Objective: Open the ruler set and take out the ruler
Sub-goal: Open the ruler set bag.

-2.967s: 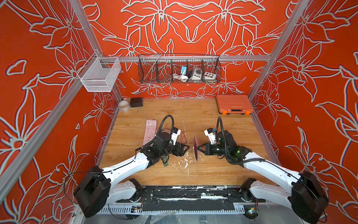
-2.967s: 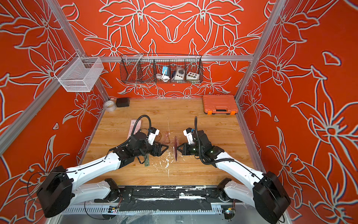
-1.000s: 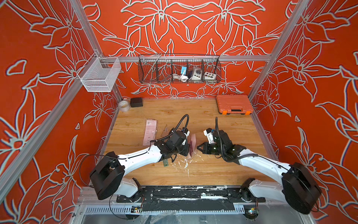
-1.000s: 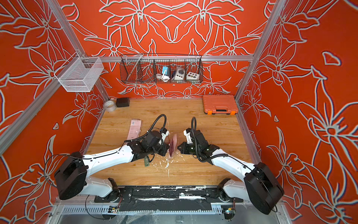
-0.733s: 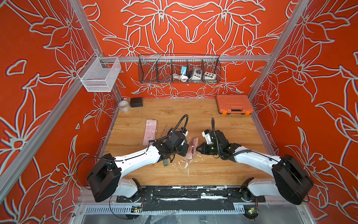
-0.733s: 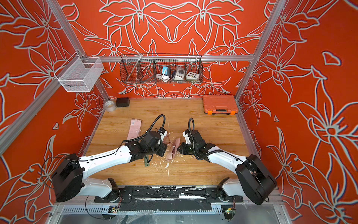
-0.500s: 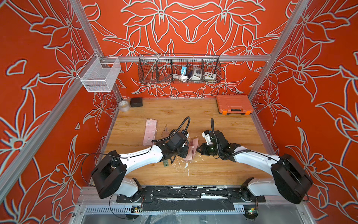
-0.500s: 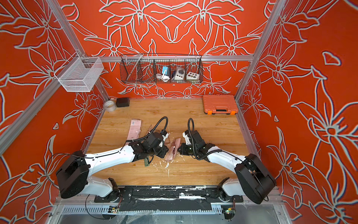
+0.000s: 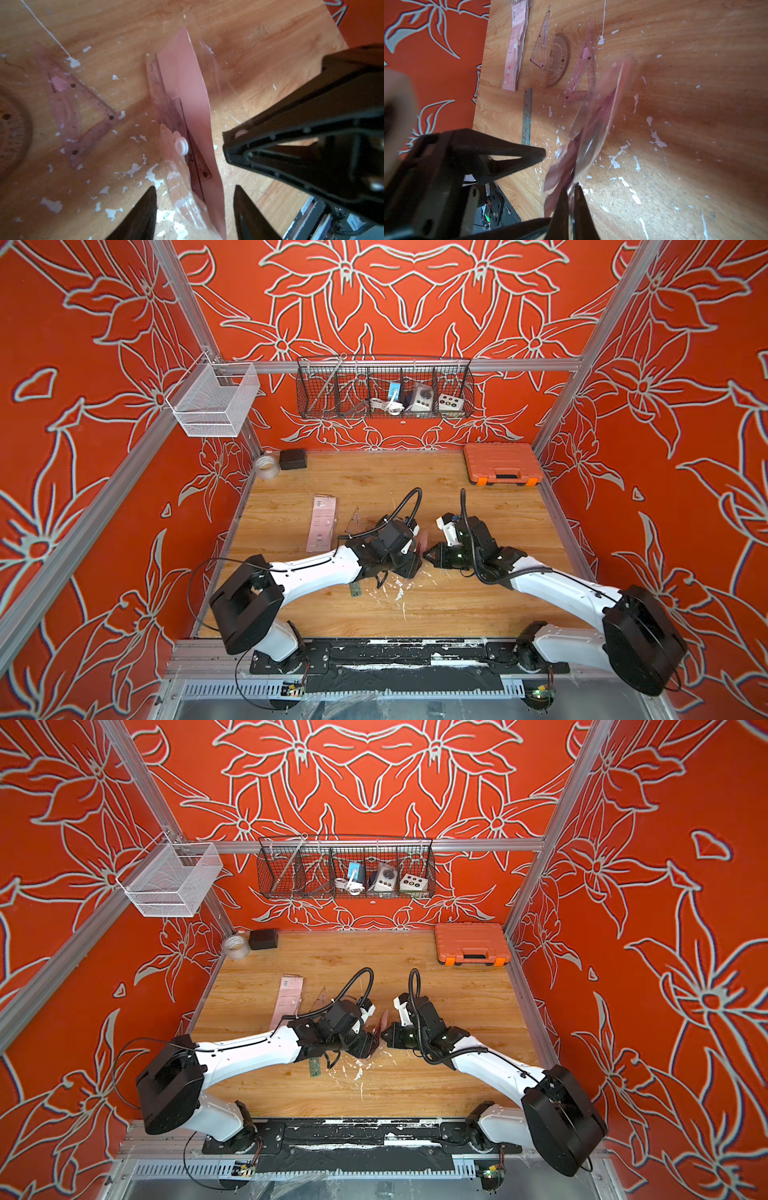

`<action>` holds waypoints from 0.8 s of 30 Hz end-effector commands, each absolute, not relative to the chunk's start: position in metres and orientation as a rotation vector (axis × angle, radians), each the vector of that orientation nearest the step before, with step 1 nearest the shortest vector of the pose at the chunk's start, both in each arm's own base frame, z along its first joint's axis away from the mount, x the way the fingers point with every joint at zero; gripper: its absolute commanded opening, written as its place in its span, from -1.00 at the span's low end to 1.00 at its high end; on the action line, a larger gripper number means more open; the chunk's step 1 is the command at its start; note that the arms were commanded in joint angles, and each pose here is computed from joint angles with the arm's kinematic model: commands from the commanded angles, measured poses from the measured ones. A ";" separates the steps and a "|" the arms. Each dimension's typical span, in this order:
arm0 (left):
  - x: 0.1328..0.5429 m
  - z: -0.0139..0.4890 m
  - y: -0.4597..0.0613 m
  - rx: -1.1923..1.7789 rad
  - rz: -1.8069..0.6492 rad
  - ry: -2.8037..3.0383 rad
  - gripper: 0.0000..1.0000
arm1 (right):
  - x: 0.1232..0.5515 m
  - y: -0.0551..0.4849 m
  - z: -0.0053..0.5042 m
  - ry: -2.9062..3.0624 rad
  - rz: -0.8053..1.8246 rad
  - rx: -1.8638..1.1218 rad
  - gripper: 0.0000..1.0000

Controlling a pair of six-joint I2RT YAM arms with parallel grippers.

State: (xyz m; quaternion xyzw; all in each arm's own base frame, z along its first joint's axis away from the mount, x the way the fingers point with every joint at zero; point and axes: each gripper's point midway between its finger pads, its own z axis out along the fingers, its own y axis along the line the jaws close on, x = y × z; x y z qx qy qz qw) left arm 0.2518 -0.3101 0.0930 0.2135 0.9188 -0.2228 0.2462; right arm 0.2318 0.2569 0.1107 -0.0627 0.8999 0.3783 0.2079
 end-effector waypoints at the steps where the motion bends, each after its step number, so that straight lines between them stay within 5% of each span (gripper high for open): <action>1: 0.251 0.080 -0.310 0.602 -0.529 2.558 -0.02 | 0.238 0.256 0.122 2.475 1.036 -0.159 -1.00; 4: 0.256 0.079 -0.302 0.598 -0.420 2.572 -0.45 | 0.237 0.255 0.122 2.478 1.030 -0.160 -1.00; 7: 0.258 0.086 -0.300 0.591 -0.403 2.545 -0.48 | 0.238 0.254 0.121 2.477 1.017 -0.167 -1.00; 11: 0.259 0.098 -0.301 0.579 -0.437 2.506 -0.20 | 0.239 0.253 0.120 2.478 1.006 -0.174 -1.00; 24: 0.261 0.094 -0.299 0.587 -0.404 2.511 -0.04 | 0.238 0.251 0.117 2.480 0.979 -0.192 -1.00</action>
